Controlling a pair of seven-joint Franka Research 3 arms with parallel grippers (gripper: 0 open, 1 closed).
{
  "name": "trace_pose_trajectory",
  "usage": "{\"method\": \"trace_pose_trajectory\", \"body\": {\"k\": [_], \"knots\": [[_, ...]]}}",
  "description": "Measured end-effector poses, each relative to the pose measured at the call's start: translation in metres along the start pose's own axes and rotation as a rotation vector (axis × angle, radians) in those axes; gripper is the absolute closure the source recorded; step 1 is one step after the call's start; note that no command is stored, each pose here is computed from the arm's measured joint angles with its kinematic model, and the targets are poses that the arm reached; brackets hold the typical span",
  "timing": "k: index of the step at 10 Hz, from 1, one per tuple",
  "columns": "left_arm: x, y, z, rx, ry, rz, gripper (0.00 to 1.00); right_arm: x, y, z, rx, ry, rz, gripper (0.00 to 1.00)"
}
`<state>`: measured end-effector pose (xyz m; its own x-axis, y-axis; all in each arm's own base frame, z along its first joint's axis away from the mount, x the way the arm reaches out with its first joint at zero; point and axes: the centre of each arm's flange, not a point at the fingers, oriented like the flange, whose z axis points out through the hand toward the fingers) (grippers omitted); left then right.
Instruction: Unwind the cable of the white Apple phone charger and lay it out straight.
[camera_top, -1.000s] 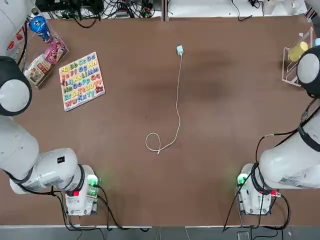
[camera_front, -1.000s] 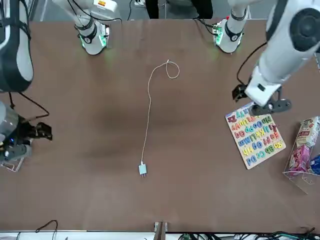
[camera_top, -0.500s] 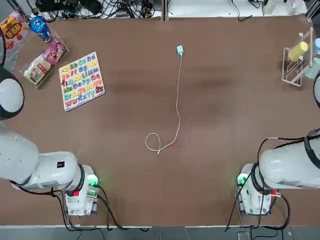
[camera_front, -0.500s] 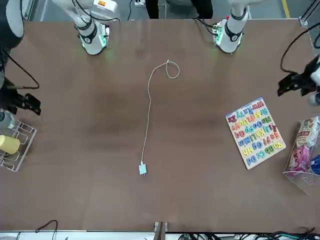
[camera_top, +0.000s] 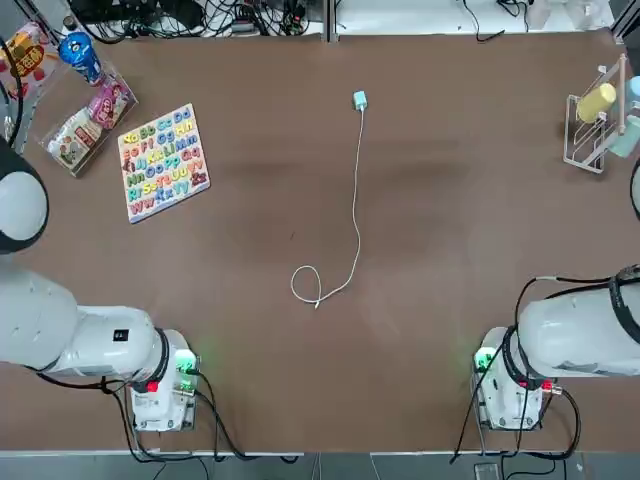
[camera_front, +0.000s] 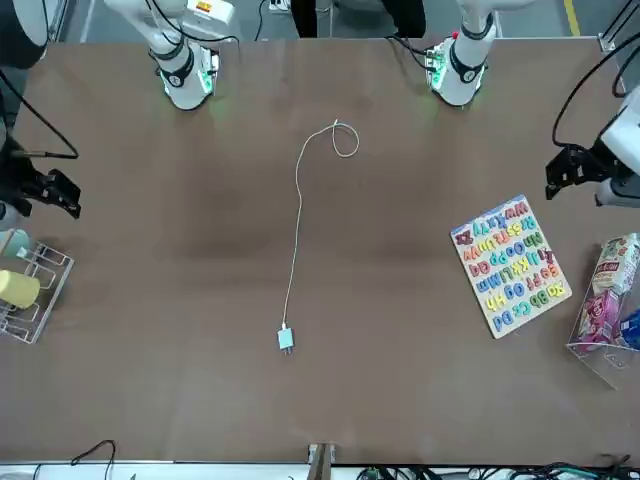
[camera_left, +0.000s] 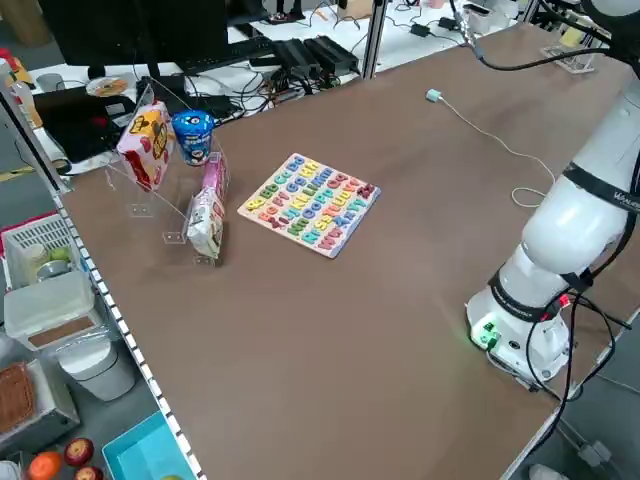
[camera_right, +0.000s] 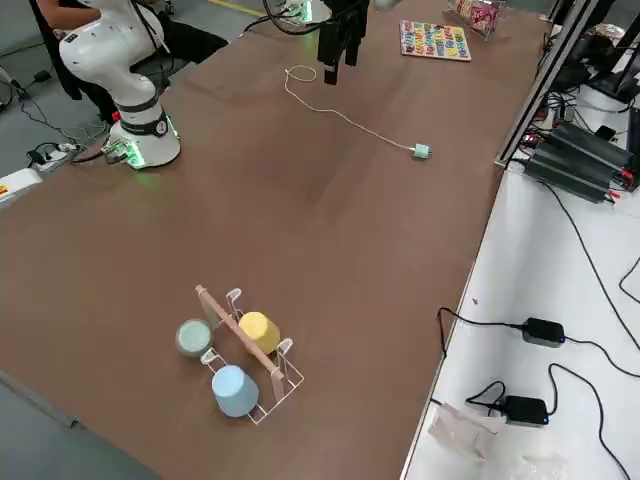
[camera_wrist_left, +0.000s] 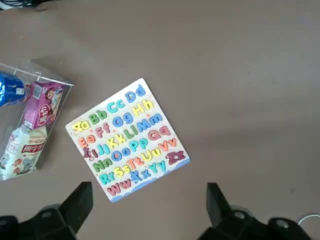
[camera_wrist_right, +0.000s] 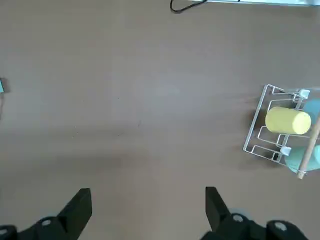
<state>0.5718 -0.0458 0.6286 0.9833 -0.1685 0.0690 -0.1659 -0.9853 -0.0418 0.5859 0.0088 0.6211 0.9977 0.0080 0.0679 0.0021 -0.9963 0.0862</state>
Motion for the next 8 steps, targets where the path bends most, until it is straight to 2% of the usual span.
{"method": "trace_pose_trajectory", "body": {"k": [3,8], "knots": [[-0.001,-0.015,0.000,-0.007,0.003,-0.010,0.00,0.001,-0.006,0.000,0.048,0.007,0.004,0.00],[-0.002,-0.021,0.004,-0.008,-0.004,-0.020,0.00,0.001,-0.011,-0.002,0.061,0.014,0.009,0.00]]}}
